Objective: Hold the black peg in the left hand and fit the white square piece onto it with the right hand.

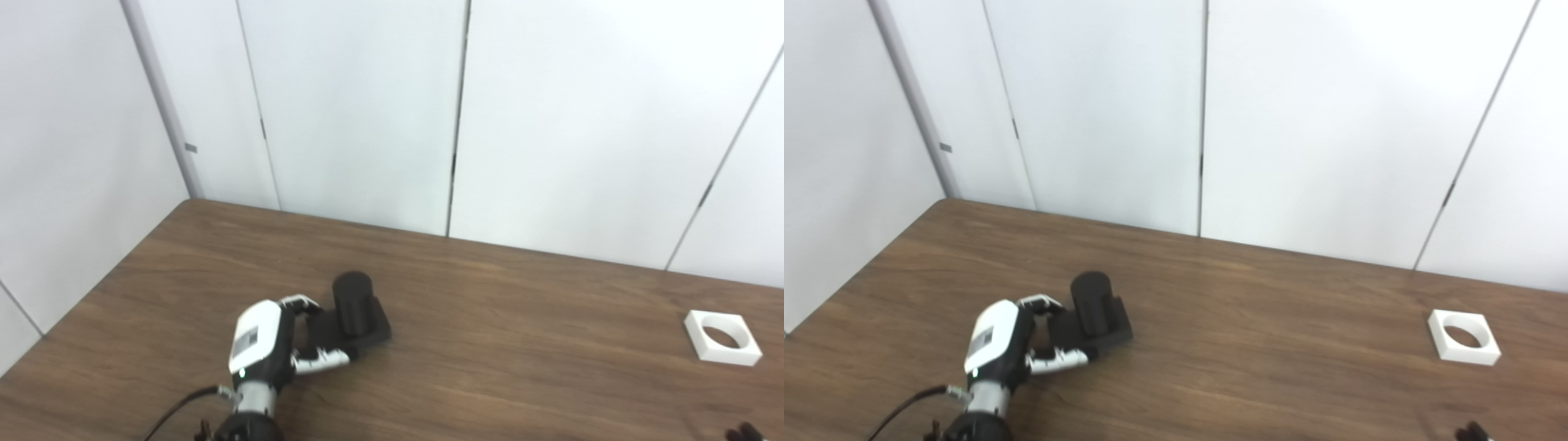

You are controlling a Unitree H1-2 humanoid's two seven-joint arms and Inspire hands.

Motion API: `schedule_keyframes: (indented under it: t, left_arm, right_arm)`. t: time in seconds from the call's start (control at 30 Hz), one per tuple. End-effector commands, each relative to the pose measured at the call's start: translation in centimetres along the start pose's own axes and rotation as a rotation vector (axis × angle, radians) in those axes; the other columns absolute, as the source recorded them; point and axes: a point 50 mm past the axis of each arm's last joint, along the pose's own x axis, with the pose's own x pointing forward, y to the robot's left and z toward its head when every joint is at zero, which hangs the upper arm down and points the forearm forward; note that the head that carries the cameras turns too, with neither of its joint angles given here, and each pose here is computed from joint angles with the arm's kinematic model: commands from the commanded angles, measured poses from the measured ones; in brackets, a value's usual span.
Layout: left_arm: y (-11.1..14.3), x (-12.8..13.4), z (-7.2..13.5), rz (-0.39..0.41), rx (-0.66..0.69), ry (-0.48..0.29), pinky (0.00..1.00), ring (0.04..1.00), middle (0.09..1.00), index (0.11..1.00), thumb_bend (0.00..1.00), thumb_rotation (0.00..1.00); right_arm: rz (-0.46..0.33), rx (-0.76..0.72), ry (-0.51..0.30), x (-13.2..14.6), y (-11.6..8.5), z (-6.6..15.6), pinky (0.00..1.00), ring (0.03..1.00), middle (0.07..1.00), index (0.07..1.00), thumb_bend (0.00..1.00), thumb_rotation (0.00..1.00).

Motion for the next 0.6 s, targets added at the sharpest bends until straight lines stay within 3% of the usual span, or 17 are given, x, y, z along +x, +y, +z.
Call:
schedule_keyframes:
  t: [0.0, 0.3, 0.57]
  left_arm:
    - [0.5, -1.0, 2.1, -0.01, -0.043, -0.067, 0.65, 0.743, 0.704, 0.486, 0.52, 0.05]
    - [-0.9, -6.5, 4.9, -0.183, -0.077, -0.181, 0.66, 0.756, 0.719, 0.486, 0.51, 0.05]
    - [-3.5, -9.8, 5.6, -0.341, -0.092, -0.281, 0.69, 0.787, 0.741, 0.487, 0.52, 0.04]
  right_arm:
    - [0.008, -0.009, -0.011, -0.2, 0.6, 0.9, 1.0, 1.0, 0.947, 0.95, 0.72, 1.0]
    - [-0.007, -0.035, -0.008, -0.6, 2.2, 2.3, 1.0, 0.973, 0.922, 0.936, 0.65, 1.0]
    - [-0.012, -0.071, 0.001, -1.0, 3.4, 3.5, 1.0, 0.95, 0.91, 0.931, 0.5, 1.0]
